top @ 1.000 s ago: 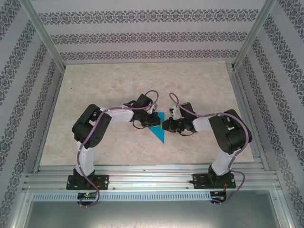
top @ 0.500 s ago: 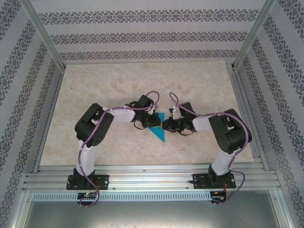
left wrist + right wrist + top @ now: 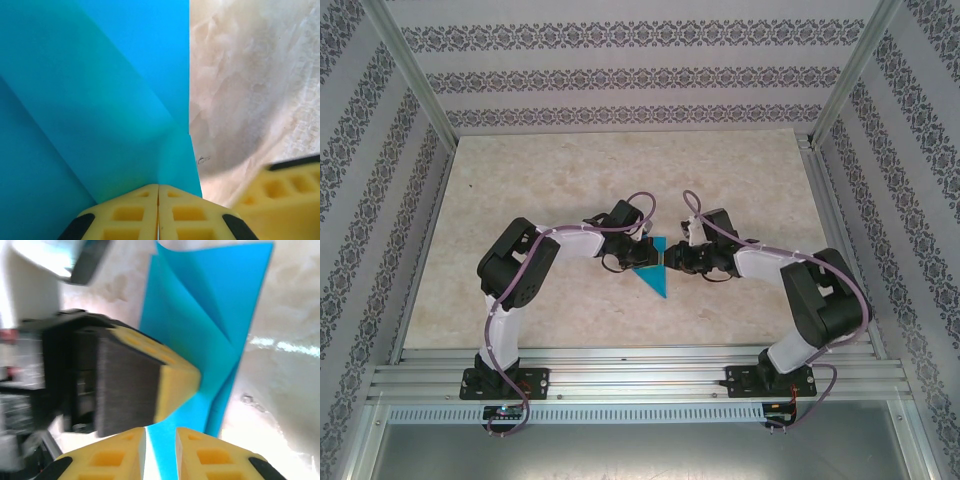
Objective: Fold a paper plane with a square sheet of paper (fold left side to right side)
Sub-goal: Fourth fold the wing at the center of the table, then turn over the paper at the center of the table.
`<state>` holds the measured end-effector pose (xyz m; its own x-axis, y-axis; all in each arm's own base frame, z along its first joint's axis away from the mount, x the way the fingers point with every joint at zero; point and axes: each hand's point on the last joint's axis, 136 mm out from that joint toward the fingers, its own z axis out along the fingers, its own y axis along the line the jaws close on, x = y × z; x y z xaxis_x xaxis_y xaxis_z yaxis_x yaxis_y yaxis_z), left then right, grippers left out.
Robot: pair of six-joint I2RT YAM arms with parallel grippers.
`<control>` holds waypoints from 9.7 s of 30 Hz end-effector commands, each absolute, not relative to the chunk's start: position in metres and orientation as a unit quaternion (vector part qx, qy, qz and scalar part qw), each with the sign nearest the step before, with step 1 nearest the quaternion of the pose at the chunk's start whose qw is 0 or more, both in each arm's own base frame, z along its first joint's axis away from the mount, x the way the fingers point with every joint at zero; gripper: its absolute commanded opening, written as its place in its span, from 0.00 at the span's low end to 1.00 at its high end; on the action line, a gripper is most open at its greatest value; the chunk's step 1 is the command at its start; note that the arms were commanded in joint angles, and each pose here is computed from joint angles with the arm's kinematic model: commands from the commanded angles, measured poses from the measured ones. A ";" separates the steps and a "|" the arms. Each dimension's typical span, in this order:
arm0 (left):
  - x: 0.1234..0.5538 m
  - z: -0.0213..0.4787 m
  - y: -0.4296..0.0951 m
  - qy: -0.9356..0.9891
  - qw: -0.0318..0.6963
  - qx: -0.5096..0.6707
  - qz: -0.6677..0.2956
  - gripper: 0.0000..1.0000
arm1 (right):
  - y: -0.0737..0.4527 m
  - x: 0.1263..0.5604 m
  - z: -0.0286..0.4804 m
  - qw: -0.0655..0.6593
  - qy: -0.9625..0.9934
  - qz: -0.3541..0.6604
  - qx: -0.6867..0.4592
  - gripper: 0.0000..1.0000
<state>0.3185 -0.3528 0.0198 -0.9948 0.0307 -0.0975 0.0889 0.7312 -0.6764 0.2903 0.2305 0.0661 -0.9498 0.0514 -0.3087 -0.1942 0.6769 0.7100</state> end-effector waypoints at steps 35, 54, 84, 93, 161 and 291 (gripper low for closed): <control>0.313 -0.004 -0.338 0.947 0.042 0.031 -0.317 0.08 | 0.241 0.198 -0.006 0.020 0.932 0.356 -0.066 0.13; 0.314 -0.004 -0.336 0.949 0.043 0.033 -0.310 0.08 | 0.218 0.138 -0.016 -0.041 0.939 0.340 -0.043 0.10; 0.318 0.005 -0.337 0.947 0.053 0.039 -0.315 0.09 | 0.230 0.213 -0.002 0.048 0.946 0.319 -0.021 0.12; 0.347 0.007 -0.317 0.947 0.087 0.042 -0.306 0.13 | 0.194 0.172 -0.041 -0.030 0.968 0.248 0.039 0.07; 0.368 0.005 -0.339 0.941 0.139 0.128 -0.282 0.12 | 0.203 0.175 -0.037 -0.034 0.969 0.244 0.015 0.07; 0.365 0.048 -0.339 0.897 0.096 0.007 -0.431 0.52 | 0.204 0.284 0.032 0.150 0.905 0.397 0.018 0.32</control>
<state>0.3565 -0.3274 0.0416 -0.9840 -0.0661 -0.1656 0.0801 0.6661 -0.7415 0.2736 0.2024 0.0248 -0.9648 0.1600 -0.2090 -0.0402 0.6952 0.7177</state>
